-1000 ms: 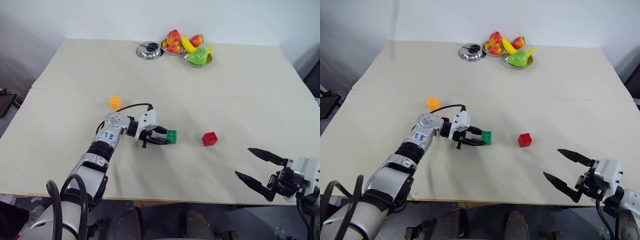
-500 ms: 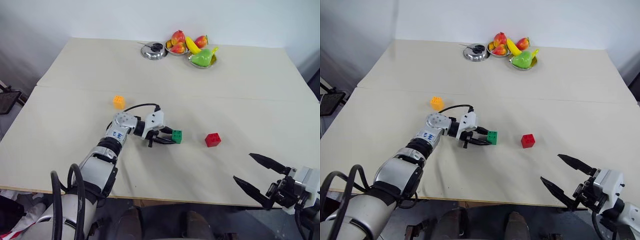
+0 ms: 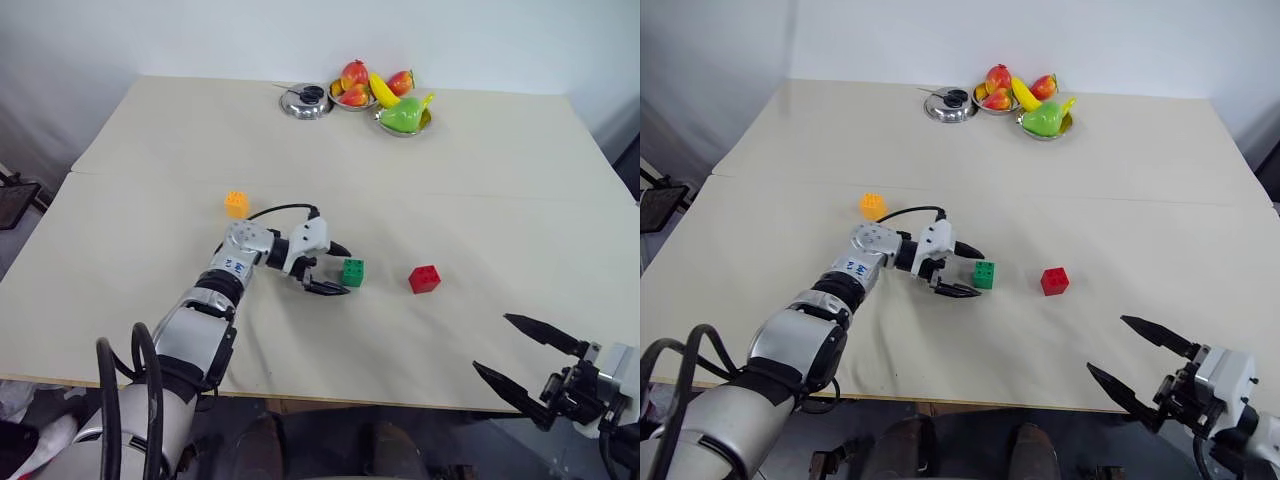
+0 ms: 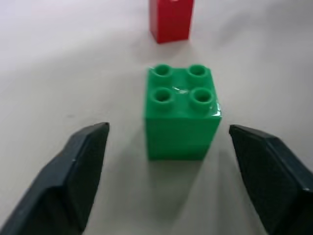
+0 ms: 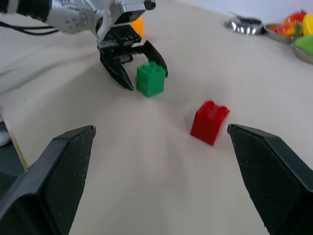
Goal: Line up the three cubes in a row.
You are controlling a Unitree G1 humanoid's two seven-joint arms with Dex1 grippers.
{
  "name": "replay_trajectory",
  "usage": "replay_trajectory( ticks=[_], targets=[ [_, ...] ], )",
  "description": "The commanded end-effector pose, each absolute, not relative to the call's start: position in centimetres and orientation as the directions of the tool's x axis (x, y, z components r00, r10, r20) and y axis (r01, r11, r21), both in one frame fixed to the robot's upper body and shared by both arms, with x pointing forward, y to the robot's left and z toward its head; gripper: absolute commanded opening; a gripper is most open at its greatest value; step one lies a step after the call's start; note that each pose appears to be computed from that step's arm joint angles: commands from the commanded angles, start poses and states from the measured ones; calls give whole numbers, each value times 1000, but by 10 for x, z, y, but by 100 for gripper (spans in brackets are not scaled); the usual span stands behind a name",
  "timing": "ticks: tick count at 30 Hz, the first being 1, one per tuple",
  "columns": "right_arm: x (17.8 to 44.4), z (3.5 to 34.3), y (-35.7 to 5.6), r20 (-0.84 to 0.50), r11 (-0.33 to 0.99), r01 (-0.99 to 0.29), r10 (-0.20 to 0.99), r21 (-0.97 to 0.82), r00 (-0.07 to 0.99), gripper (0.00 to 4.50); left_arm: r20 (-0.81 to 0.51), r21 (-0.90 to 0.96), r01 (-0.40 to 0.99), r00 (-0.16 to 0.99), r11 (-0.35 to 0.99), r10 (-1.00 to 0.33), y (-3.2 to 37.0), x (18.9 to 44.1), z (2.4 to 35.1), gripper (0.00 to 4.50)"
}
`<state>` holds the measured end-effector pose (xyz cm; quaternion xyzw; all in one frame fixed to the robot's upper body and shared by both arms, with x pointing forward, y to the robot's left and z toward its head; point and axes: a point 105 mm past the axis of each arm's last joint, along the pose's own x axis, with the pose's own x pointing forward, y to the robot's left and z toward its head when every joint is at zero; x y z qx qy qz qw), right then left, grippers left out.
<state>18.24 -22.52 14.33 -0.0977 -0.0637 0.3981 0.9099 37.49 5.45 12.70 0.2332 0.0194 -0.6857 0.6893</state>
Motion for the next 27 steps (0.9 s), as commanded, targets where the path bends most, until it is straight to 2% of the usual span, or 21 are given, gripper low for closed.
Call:
replay_trajectory(
  ticks=[1,4,5,7,8,12,15,18,21,24,27],
  targets=[
    [192,151,-219,65,633,-738,768,-234,637,450,-251,396,918,77,-29,-965,82,371,150,401],
    [204,155,-214,80,600,-766,797,-233,599,450,-190,464,885,132,30,-973,114,360,159,401],
    [208,156,-212,84,586,-776,807,-233,584,450,-164,469,880,168,73,-972,127,355,163,418],
    [221,160,-209,97,568,-792,822,-226,562,450,-86,484,844,311,233,-946,160,346,170,448],
    [229,164,-208,116,569,-787,821,-236,559,450,-48,499,802,403,328,-914,179,340,172,448],
    [245,174,-195,147,512,-821,859,-253,490,450,77,448,611,701,652,-709,239,316,174,448],
    [251,179,-183,162,467,-847,884,-253,439,450,153,356,385,875,852,-459,292,292,161,448],
    [254,181,-176,162,428,-865,903,-262,398,450,125,283,251,947,926,-295,318,260,139,448],
    [255,184,-173,168,414,-869,909,-270,381,450,114,202,161,976,966,-187,328,236,125,448],
    [255,185,-173,170,414,-867,909,-277,380,450,110,166,151,979,975,-170,322,232,122,448],
    [255,183,-174,162,416,-870,909,-265,385,450,115,135,216,966,967,-232,304,248,127,448]
  ],
)
